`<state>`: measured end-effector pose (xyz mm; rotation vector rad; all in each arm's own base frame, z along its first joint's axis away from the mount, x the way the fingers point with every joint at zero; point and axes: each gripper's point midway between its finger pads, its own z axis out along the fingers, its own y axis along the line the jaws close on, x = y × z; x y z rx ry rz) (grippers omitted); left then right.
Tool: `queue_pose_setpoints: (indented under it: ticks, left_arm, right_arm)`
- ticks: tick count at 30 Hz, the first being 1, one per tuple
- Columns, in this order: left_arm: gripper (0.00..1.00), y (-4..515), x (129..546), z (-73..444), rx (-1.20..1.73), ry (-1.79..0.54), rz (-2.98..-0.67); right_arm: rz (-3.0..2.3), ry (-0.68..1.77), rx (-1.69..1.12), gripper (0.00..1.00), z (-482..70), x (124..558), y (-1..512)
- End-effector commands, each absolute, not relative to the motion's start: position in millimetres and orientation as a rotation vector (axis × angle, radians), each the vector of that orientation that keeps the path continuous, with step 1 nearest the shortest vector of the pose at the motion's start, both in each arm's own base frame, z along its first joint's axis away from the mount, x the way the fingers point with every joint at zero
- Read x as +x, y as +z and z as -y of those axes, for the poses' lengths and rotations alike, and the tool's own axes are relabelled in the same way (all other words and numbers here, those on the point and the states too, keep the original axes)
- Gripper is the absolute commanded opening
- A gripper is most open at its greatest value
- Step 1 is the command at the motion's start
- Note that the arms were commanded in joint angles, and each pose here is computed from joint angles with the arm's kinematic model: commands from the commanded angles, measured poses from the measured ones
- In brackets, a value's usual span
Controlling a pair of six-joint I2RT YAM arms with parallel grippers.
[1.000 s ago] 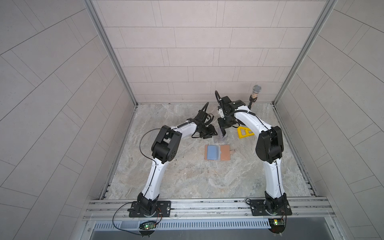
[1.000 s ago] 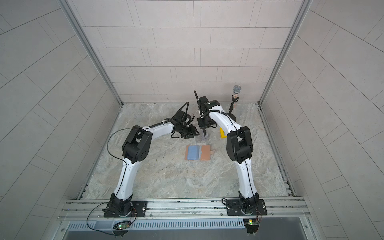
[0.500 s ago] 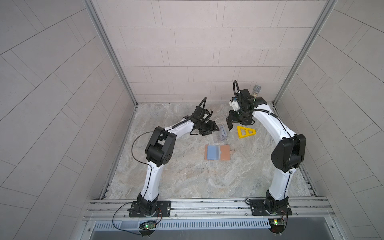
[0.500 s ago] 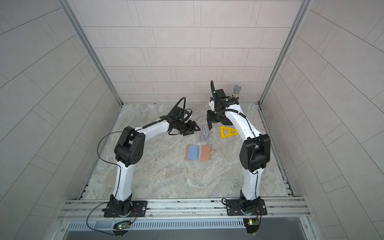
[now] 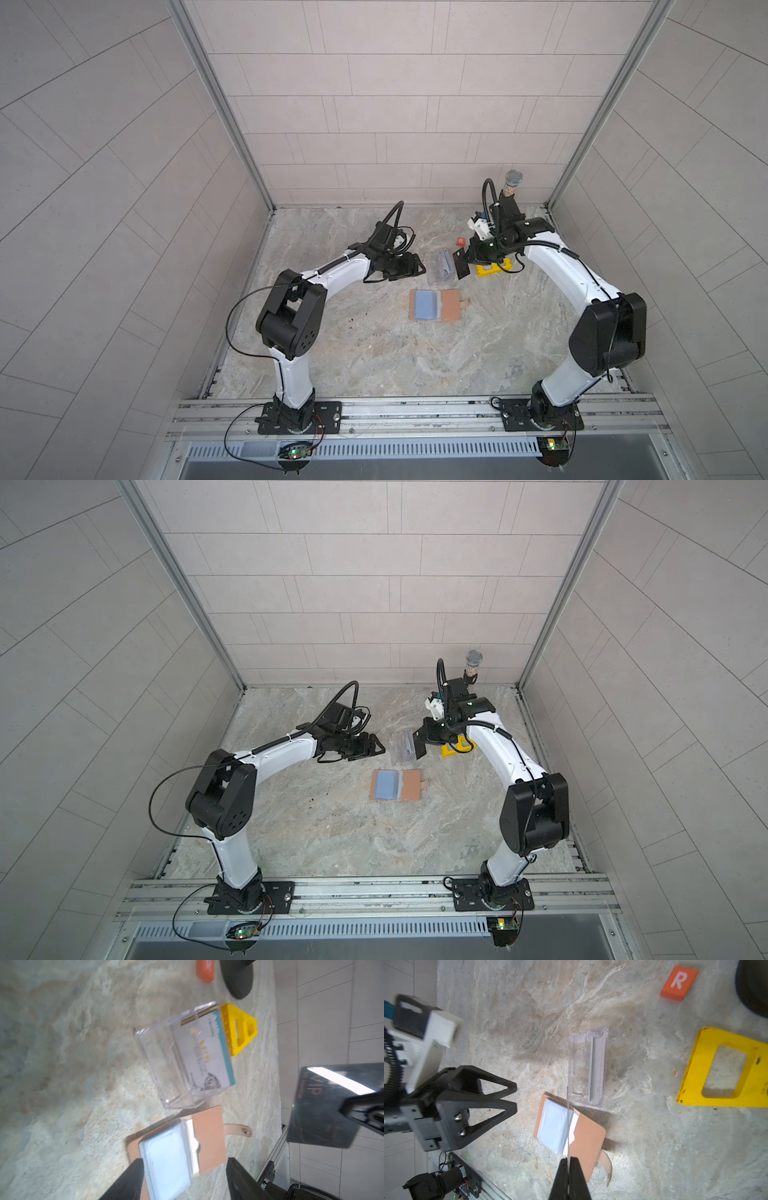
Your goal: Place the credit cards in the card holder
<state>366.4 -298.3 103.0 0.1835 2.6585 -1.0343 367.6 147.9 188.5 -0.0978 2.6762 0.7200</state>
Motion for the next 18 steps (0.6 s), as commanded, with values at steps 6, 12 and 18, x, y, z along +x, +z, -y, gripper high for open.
queue_pose_setpoints:
  ticks: [6, 12, 18]
  left_arm:
    - [0.68, 80, 346, 279, 0.194, -0.955, -2.703]
    - [0.66, 66, 338, 281, 0.174, -0.976, -2.723]
    - [0.64, 53, 330, 289, 0.133, -1.049, -2.744]
  right_arm:
    - [-2.573, 0.930, 0.039, 0.00, -160, 343, 182]
    - [-2.570, 1.014, 0.130, 0.00, -163, 330, 156]
    - [-2.585, 1.066, 0.192, 0.00, -167, 325, 130]
